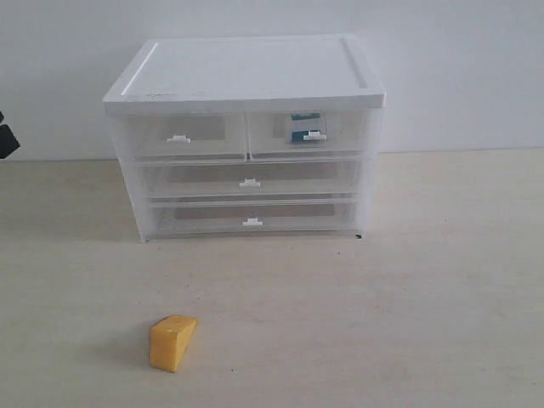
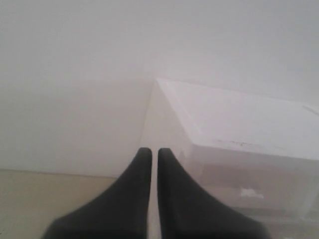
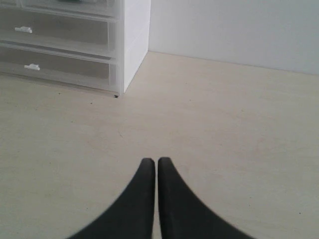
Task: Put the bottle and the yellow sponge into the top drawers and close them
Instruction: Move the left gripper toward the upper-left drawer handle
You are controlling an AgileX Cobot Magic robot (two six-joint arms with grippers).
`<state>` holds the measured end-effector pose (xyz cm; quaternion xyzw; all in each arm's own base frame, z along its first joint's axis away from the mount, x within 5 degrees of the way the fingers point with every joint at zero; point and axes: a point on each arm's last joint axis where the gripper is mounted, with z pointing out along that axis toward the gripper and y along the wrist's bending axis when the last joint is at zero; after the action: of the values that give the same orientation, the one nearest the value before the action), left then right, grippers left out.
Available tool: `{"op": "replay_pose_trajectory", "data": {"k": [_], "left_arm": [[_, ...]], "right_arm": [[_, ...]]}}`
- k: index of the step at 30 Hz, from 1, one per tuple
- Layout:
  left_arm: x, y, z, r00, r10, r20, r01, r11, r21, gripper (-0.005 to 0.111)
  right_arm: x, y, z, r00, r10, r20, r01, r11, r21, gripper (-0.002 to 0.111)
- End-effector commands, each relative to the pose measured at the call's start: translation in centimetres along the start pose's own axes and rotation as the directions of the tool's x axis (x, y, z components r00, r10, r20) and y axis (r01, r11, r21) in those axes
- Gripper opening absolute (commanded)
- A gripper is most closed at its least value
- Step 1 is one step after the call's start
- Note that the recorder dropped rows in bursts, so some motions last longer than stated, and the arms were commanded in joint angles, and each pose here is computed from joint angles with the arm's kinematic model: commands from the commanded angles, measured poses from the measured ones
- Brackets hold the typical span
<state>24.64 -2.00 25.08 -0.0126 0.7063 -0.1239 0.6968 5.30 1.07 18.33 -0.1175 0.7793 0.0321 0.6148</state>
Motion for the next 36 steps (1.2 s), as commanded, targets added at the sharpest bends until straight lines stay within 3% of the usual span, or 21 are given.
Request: {"op": "replay_pose_trajectory", "data": {"k": [1, 3, 7, 13, 17, 18, 21, 23, 25, 29, 31, 36], "left_arm": [[0.7, -1.7, 0.9, 0.998, 0.059, 0.026, -0.061, 0.995, 0.083, 0.004], [1.6, -2.5, 1.3, 0.995, 0.099, 0.020, -0.100, 0.990, 0.103, 0.004], [3.8, -3.9, 2.3, 0.987, 0.161, 0.006, -0.161, 0.987, 0.030, 0.004], [6.0, -7.3, 2.8, 0.986, 0.125, 0.113, -0.141, 0.980, 0.144, 0.004], [8.3, -8.2, 4.4, 0.995, 0.082, 0.053, -0.090, 0.977, 0.193, 0.004], [8.7, -8.9, 5.1, 0.995, 0.081, 0.050, -0.091, 0.965, 0.246, 0.004], [9.3, -9.6, 6.3, 0.994, 0.103, 0.029, -0.107, 0.952, 0.286, 0.004], [9.9, -9.7, 7.0, 0.988, 0.144, -0.048, -0.126, 0.952, 0.278, 0.014], [10.1, -9.8, 7.7, 0.980, 0.177, -0.095, -0.145, 0.950, 0.275, 0.035], [9.6, -10.0, 8.2, 0.983, 0.166, -0.083, -0.137, 0.951, 0.275, 0.064], [9.4, -10.3, 8.3, 0.983, 0.170, -0.067, -0.143, 0.946, 0.291, 0.069], [9.5, -10.3, 8.3, 0.982, 0.175, -0.068, -0.148, 0.943, 0.299, 0.064]], "right_arm": [[-0.1, 0.0, 0.0, 1.000, -0.001, 0.009, 0.001, 1.000, 0.007, 0.000], [-0.1, 0.0, 0.0, 1.000, -0.001, 0.009, 0.001, 1.000, 0.007, 0.000], [-0.1, 0.0, 0.0, 1.000, -0.001, 0.009, 0.001, 1.000, 0.007, 0.000], [-0.1, 0.0, 0.0, 1.000, -0.001, 0.009, 0.001, 1.000, 0.007, 0.000], [-0.1, 0.0, 0.0, 1.000, -0.001, 0.009, 0.001, 1.000, 0.007, 0.000], [-0.1, 0.0, 0.0, 1.000, -0.001, 0.009, 0.001, 1.000, 0.007, 0.000], [-0.1, 0.0, 0.0, 1.000, -0.001, 0.009, 0.001, 1.000, 0.007, 0.000], [-0.1, 0.0, 0.0, 1.000, -0.001, 0.009, 0.001, 1.000, 0.007, 0.000], [-0.1, 0.0, 0.0, 1.000, -0.001, 0.009, 0.001, 1.000, 0.007, 0.000], [-0.1, 0.0, 0.0, 1.000, -0.001, 0.009, 0.001, 1.000, 0.007, 0.000], [-0.1, 0.0, 0.0, 1.000, -0.001, 0.009, 0.001, 1.000, 0.007, 0.000], [-0.1, 0.0, 0.0, 1.000, -0.001, 0.009, 0.001, 1.000, 0.007, 0.000]]}}
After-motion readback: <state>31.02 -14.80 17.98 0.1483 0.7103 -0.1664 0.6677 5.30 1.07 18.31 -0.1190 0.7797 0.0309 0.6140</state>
